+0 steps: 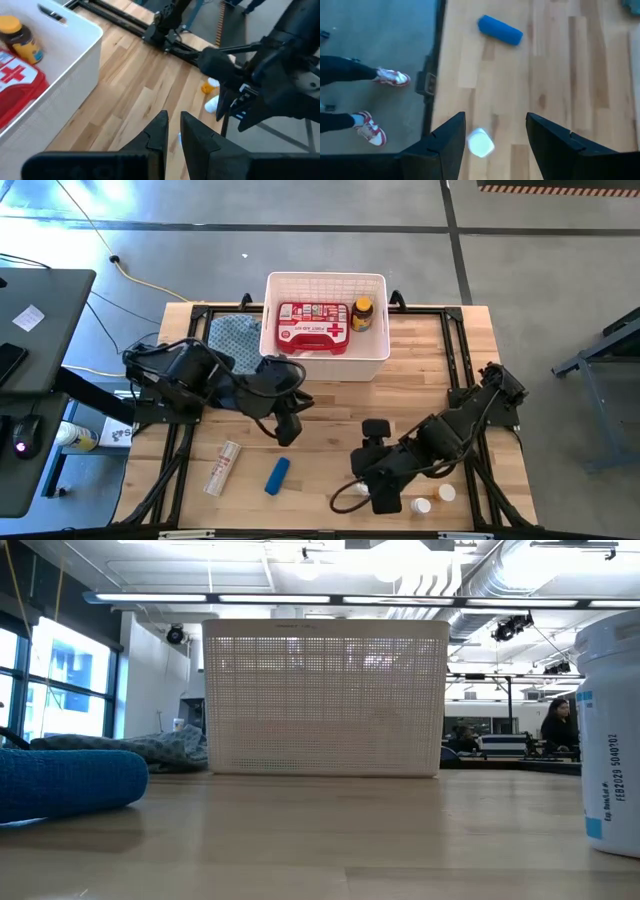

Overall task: Pick & place medical supplies in basket/bin
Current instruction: Put the left white pill bottle into the white bin

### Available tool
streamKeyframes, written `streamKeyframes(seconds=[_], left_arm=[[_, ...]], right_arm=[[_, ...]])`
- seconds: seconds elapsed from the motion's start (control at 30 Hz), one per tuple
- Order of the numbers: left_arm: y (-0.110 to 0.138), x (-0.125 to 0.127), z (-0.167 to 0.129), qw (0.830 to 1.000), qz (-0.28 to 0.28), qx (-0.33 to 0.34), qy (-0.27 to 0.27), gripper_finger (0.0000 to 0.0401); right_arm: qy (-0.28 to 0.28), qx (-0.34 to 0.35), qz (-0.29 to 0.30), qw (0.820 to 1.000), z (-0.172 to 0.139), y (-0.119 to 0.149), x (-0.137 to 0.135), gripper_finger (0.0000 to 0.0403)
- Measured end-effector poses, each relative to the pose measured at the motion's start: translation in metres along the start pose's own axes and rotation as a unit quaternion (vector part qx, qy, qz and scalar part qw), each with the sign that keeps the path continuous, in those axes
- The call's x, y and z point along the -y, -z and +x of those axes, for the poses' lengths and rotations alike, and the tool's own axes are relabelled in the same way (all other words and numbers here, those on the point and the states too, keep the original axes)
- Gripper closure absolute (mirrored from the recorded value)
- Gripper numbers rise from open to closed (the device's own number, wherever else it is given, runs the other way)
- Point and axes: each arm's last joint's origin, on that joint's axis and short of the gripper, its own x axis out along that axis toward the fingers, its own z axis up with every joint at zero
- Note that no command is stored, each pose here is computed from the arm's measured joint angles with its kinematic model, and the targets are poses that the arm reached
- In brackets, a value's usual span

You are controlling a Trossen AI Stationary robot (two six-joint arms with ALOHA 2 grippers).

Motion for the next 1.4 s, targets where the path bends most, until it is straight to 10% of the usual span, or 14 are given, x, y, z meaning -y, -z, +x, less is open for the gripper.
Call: streamKeyframes(seconds=[0.9,1.4], left_arm=[[0.015,0.005,-0.021,0.984,0.129,-0.090,0.089,0.0316],[0.019,0.005,-0.026,0.985,0.121,-0.092,0.083,0.0316]], right_arm=[[-0.089,-0.002,0.214,0.973,0.058,0.047,-0.028,0.0199],[0.033,-0.014,0.101,0.994,0.053,0.079,-0.038,0.0137]])
